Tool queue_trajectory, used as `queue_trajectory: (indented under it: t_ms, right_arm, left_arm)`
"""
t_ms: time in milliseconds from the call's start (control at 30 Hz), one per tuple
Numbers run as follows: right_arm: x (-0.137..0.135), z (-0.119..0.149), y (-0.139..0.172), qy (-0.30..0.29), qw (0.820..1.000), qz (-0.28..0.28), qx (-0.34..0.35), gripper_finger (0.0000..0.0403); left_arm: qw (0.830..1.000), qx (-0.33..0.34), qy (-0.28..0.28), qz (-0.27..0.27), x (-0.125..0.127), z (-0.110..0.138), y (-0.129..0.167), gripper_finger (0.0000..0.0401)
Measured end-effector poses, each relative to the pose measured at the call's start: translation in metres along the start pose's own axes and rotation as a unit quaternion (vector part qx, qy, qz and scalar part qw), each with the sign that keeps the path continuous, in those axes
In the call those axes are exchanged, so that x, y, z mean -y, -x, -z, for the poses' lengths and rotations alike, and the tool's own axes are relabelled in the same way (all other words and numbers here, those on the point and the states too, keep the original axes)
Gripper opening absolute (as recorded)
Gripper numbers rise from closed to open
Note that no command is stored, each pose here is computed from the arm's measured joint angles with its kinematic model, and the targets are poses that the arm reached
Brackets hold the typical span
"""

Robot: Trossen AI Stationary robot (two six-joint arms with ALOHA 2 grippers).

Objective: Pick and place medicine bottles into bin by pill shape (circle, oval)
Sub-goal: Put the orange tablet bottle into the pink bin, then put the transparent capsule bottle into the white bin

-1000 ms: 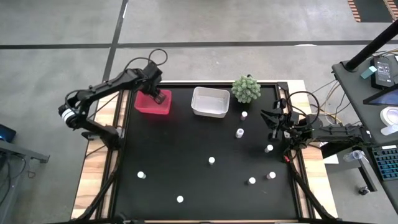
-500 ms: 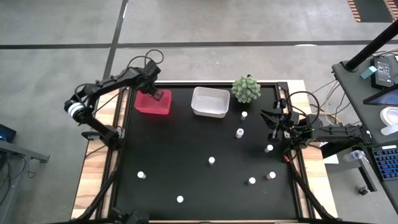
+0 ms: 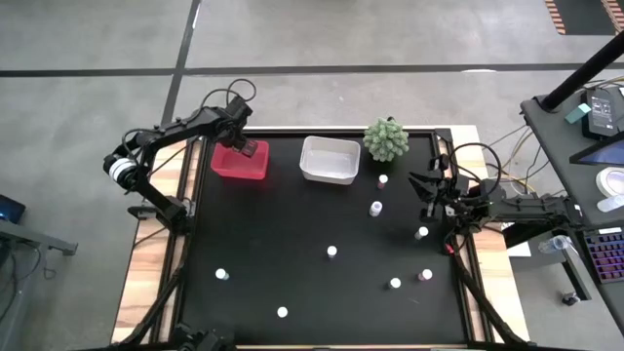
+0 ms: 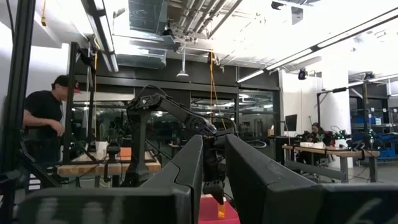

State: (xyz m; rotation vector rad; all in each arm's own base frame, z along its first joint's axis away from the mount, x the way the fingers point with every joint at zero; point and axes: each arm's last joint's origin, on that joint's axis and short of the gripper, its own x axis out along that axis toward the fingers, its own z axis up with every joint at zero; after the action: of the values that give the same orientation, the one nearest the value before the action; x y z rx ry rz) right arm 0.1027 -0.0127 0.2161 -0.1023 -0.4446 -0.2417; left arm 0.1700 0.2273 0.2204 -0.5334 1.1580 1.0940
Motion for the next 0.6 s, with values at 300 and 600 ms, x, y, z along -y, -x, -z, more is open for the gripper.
queue_trajectory:
  t_ms: [300,600]
  right_arm:
    - [0.0,0.0,0.0,0.0,1.0,0.0,0.0,0.0061]
    - [0.0,0.0,0.0,-0.001,1.0,0.0,0.0,0.0061]
  left_arm:
    - [1.0,-0.008,-0.004,-0.002,0.0005,0.0054,-0.0054,0.0121]
    - [1.0,-0.01,-0.008,-0.002,-0.0003,0.0054,-0.0023,0.0163]
